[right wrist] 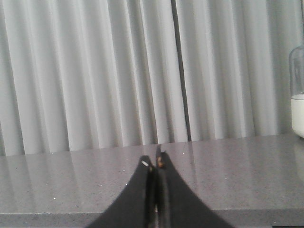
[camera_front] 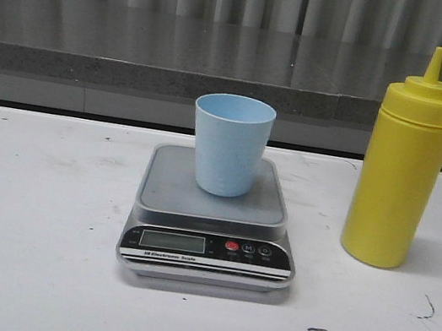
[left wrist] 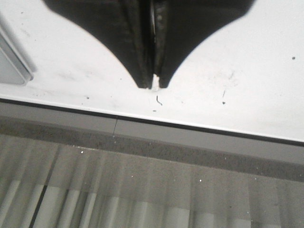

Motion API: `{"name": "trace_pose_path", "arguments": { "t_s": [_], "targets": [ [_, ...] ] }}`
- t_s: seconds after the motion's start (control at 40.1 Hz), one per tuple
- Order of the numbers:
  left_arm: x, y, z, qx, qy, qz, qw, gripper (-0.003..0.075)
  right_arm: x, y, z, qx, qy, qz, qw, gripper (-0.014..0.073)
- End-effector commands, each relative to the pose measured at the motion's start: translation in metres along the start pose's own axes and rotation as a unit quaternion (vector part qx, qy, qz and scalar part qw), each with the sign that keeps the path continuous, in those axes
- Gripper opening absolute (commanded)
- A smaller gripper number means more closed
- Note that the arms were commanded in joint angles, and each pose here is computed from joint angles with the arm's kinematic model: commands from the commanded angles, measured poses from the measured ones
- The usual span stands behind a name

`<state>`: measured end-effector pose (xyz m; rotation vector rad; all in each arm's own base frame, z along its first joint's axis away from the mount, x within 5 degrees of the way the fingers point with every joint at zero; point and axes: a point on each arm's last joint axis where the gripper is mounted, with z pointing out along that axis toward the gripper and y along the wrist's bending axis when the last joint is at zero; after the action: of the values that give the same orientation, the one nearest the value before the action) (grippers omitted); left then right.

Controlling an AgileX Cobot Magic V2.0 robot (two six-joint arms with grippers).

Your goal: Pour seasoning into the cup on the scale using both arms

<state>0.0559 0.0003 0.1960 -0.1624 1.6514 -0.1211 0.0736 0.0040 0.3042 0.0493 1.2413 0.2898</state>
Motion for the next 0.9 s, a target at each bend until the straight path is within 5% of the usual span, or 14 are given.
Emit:
{"name": "trace_pose_path", "arguments": {
  "t_s": [0.0,0.872],
  "targets": [
    [-0.0064,0.0008,-0.0006,0.003,-0.075,-0.006,0.997,-0.0020,-0.0129,0.0005,0.0027,0.007,-0.028,-0.014,0.999,-0.0119],
    [-0.0057,0.0007,-0.0004,0.003,-0.067,-0.006,0.998,-0.0020,-0.0129,0.0005,0.0027,0.007,-0.028,-0.014,0.999,-0.0119]
  ]
}}
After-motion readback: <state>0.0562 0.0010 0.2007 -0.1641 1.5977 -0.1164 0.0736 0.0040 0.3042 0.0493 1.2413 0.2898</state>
